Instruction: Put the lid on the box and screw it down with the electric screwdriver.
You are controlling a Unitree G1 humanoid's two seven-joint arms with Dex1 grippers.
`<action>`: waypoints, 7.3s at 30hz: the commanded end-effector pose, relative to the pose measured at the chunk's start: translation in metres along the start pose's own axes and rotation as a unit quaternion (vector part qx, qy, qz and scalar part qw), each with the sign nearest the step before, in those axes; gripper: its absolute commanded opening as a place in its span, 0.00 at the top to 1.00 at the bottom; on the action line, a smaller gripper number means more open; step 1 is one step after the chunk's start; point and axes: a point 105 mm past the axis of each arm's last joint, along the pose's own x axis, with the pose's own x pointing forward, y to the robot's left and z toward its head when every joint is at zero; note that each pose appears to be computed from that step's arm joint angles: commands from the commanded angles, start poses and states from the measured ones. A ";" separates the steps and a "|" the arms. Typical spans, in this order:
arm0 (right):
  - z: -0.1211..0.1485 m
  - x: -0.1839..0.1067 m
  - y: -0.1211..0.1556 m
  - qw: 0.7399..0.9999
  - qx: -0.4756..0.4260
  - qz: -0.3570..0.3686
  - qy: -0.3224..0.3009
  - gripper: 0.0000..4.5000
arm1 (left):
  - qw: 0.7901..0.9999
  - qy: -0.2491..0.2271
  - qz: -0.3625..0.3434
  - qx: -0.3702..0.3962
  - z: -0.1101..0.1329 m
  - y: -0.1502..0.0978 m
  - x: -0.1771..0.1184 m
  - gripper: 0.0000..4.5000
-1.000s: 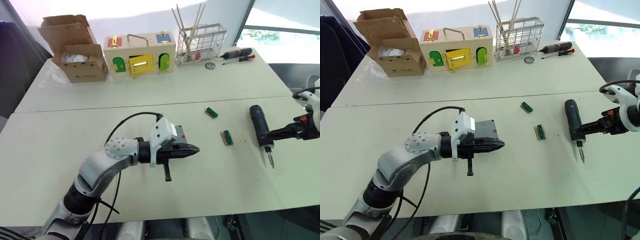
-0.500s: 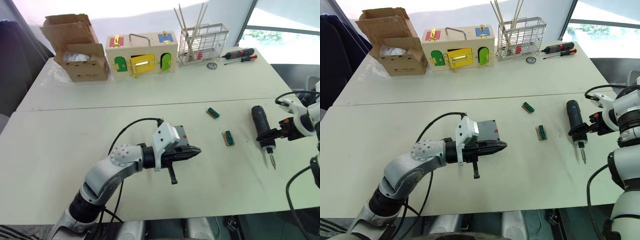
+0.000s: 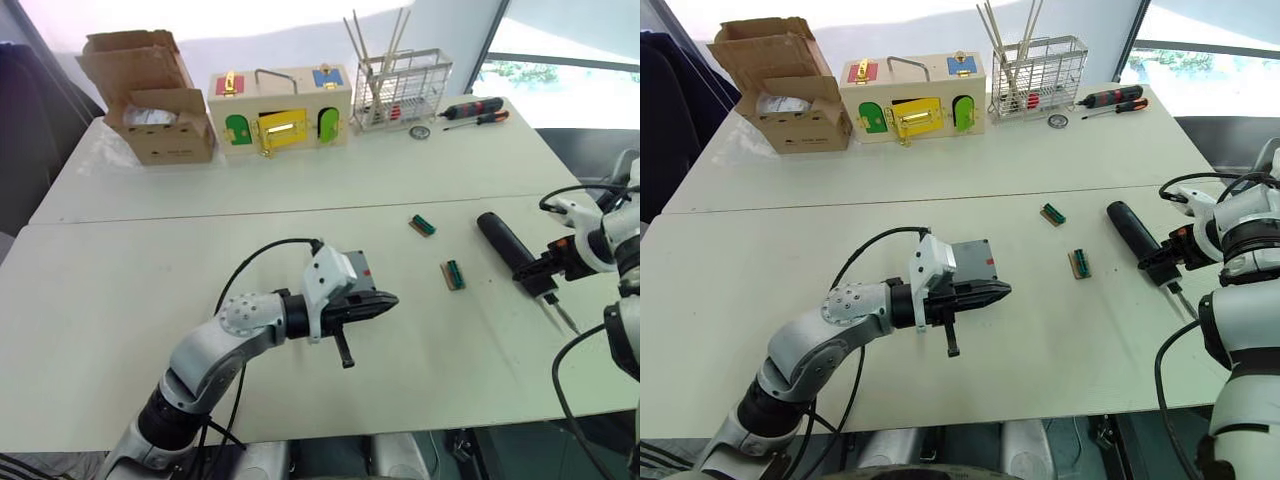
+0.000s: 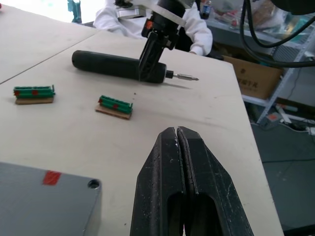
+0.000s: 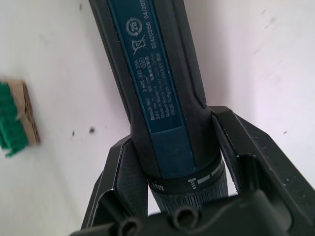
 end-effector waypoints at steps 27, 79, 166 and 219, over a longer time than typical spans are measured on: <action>0.087 -0.075 0.229 0.723 -0.024 0.219 -0.654 0.61 | 0.997 0.044 0.062 -0.006 0.002 0.070 -0.021 1.00; 0.053 0.012 0.274 0.795 -0.169 0.238 -0.532 0.61 | 0.992 0.118 0.035 0.018 -0.027 0.061 -0.016 1.00; 0.023 -0.065 0.042 0.987 0.057 0.018 -0.149 0.61 | 0.991 0.031 -0.094 0.091 0.014 -0.001 0.015 1.00; -0.091 -0.024 0.177 0.898 -0.053 0.284 -0.332 0.00 | 0.959 0.056 0.195 -0.196 -0.049 0.011 -0.134 1.00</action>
